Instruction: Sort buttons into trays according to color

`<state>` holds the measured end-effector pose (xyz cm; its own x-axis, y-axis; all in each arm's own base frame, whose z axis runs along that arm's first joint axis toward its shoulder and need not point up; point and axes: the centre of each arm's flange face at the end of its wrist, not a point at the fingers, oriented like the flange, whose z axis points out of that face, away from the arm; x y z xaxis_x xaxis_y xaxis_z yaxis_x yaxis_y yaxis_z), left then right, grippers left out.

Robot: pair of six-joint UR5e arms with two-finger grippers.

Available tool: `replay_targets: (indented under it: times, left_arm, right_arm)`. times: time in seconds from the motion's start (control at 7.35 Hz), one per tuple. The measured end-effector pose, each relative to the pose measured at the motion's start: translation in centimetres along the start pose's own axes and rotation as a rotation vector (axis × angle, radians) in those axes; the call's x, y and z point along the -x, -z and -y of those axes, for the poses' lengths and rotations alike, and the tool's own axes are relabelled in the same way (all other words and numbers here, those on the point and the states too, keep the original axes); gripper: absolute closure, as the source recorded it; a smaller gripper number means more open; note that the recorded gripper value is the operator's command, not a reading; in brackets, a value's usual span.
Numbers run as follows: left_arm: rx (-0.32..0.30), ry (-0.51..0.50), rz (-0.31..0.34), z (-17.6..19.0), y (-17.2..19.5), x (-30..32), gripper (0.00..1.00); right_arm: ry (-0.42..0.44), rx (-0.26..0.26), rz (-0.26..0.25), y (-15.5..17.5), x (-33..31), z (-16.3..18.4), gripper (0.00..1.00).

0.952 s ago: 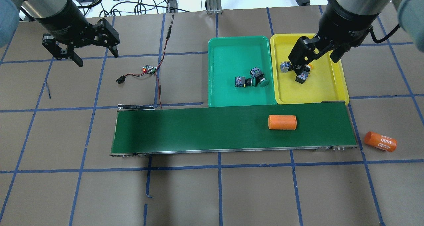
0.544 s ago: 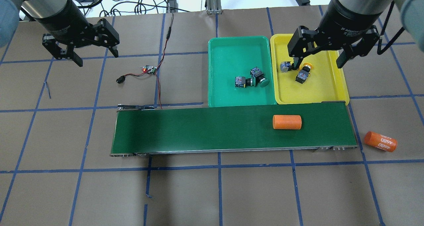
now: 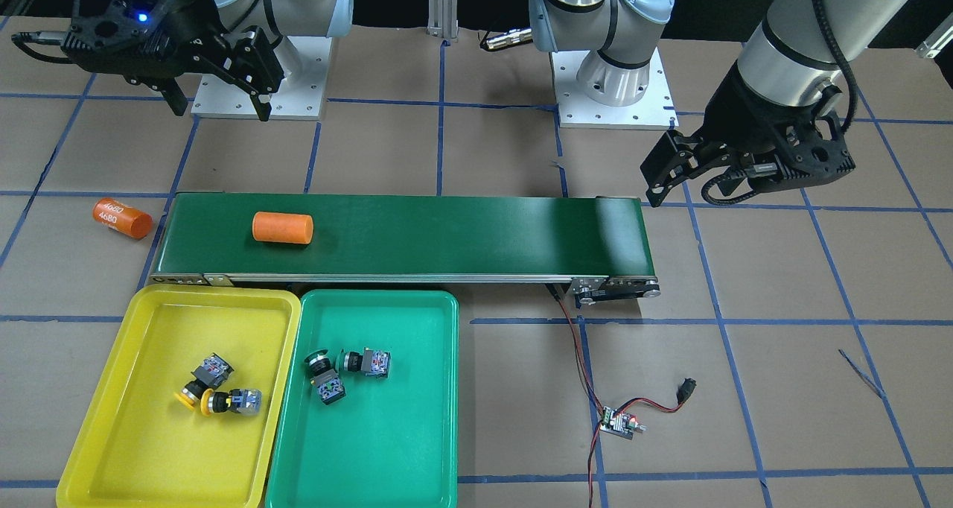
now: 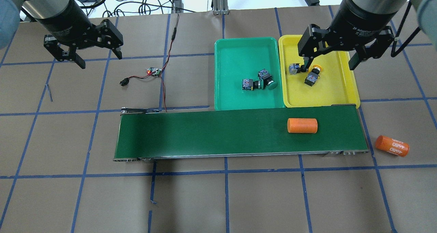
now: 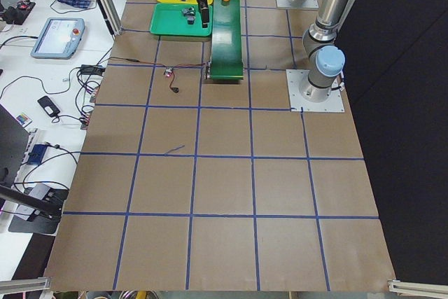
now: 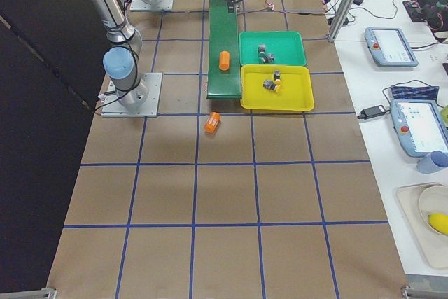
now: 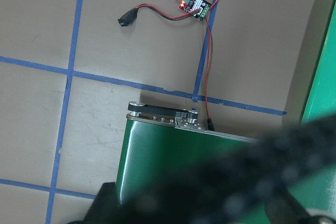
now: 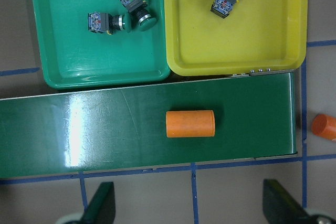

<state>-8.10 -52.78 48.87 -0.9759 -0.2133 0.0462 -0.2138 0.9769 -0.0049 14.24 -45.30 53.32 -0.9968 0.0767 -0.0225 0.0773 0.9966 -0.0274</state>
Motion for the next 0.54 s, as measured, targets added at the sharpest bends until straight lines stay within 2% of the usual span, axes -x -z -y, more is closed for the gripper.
replay_targets:
  times: [0.54]
  left_arm:
    - [0.0, 0.0, 0.0, 0.01, -0.01, 0.0, 0.0]
  right_arm:
    - [0.004, -0.001, 0.001, 0.02, 0.13, -0.12, 0.0]
